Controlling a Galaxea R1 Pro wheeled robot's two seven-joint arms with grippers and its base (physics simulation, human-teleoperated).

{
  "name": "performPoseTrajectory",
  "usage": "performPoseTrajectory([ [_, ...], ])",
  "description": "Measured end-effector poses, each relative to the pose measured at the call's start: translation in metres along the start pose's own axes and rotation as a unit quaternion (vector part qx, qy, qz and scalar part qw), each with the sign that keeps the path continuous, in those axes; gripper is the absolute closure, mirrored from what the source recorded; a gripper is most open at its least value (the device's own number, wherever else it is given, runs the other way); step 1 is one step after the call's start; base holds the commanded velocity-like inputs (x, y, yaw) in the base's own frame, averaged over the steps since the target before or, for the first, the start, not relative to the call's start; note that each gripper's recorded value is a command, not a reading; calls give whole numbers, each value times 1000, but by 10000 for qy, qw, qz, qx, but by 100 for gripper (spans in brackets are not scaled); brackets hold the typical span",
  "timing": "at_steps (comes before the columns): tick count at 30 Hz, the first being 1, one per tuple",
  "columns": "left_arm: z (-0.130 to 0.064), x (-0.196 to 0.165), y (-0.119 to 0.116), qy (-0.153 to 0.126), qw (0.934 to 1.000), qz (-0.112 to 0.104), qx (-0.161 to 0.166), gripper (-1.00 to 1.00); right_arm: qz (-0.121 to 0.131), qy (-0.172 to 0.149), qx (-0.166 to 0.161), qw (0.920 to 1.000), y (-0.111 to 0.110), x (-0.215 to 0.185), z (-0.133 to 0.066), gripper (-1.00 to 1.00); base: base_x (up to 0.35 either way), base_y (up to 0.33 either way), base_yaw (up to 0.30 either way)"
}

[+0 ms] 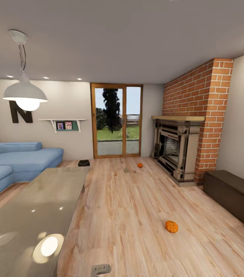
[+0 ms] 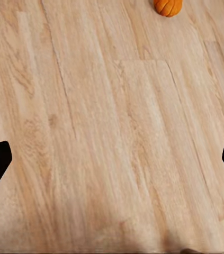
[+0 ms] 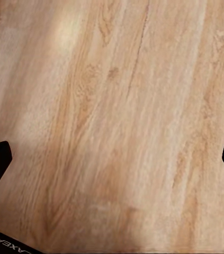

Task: Place each of the two pumpkins and all three candles from the living room inside a cabinet in the living room (use any cabinet), then make sure every cabinet is closed, and position the cauldron so it is next to a table in the living room.

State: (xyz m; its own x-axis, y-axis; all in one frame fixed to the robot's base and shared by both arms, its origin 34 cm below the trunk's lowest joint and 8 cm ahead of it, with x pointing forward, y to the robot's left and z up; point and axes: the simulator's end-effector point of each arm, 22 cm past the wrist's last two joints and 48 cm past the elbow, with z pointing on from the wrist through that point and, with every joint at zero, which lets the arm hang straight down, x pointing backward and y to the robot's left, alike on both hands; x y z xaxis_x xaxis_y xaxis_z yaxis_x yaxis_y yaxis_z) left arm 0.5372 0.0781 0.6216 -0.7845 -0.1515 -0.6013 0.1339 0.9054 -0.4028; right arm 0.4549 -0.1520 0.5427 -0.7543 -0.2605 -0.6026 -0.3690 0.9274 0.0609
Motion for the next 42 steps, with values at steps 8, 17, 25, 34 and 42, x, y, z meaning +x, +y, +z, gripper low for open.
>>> performPoseTrajectory([
  [8,0,0,0,0,10000,1,0,-100,0,0,0,10000,0,0,0,-100,-323,0,0],
  [17,0,0,0,0,10000,1,0,-100,0,0,0,10000,0,0,0,-100,-323,0,0],
  [25,0,0,0,0,10000,1,0,-100,0,0,0,10000,0,0,0,-100,-323,-63,0],
  [34,0,0,0,0,10000,1,1,-100,-1,0,1,10000,0,0,0,-100,-315,-137,0],
  [42,0,0,0,0,10000,0,1,-100,0,0,0,10000,0,0,0,-100,-313,-140,0],
])
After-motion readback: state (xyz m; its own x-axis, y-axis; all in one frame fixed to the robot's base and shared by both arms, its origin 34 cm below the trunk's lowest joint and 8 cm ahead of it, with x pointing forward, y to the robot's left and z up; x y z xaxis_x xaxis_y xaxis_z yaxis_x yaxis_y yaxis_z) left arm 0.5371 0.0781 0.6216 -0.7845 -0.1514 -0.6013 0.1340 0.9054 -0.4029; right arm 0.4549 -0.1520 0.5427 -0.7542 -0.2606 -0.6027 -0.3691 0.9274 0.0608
